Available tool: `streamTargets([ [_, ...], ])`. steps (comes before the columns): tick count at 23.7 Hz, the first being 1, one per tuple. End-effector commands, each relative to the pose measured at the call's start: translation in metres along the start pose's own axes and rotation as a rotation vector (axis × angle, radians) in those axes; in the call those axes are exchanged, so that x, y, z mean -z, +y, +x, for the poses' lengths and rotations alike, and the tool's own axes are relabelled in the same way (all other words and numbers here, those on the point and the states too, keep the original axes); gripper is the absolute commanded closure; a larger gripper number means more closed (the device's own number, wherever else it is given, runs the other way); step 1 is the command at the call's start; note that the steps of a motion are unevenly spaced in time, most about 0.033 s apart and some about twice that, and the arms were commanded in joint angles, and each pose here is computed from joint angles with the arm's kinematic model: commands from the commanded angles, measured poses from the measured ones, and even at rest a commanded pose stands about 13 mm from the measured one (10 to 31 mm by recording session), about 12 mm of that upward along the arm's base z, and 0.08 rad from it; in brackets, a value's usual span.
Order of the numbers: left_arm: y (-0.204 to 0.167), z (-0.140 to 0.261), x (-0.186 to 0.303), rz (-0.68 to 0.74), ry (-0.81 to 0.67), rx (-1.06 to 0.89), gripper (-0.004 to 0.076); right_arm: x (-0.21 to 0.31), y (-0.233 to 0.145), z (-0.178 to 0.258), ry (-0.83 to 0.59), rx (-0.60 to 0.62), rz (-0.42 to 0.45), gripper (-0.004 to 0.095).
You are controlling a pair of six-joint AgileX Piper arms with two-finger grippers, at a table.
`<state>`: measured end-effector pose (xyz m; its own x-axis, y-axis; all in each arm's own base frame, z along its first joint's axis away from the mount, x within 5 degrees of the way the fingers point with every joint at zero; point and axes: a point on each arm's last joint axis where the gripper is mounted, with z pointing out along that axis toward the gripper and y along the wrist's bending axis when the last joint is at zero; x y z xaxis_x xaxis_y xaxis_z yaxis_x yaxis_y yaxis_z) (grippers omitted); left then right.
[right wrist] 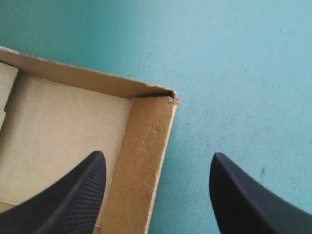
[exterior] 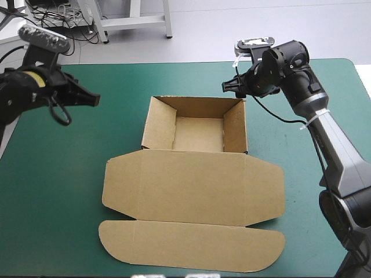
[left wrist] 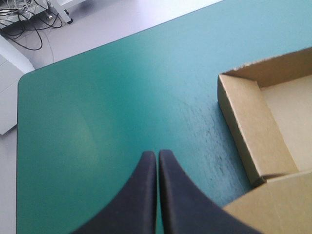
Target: Fold the box
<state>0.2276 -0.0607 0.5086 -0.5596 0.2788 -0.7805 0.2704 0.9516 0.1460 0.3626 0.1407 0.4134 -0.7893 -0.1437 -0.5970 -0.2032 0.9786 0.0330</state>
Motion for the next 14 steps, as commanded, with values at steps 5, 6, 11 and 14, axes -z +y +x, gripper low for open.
streamTargets([
  [5,-0.006,0.098,0.039,-0.004,-0.097,-0.012,0.0734,-0.033,-0.003,0.023,0.152,-0.045,-0.009,0.0328],
  [6,-0.008,0.117,0.037,-0.001,-0.081,-0.016,0.0734,-0.043,0.0,0.024,0.176,-0.051,-0.024,0.0328],
  [11,-0.019,0.177,0.022,0.046,0.007,-0.006,0.0734,-0.071,0.006,0.029,0.248,-0.073,-0.065,0.0331],
  [14,-0.026,0.209,0.014,0.077,0.016,0.01,0.0734,-0.09,0.007,0.032,0.29,-0.091,-0.056,0.0333],
])
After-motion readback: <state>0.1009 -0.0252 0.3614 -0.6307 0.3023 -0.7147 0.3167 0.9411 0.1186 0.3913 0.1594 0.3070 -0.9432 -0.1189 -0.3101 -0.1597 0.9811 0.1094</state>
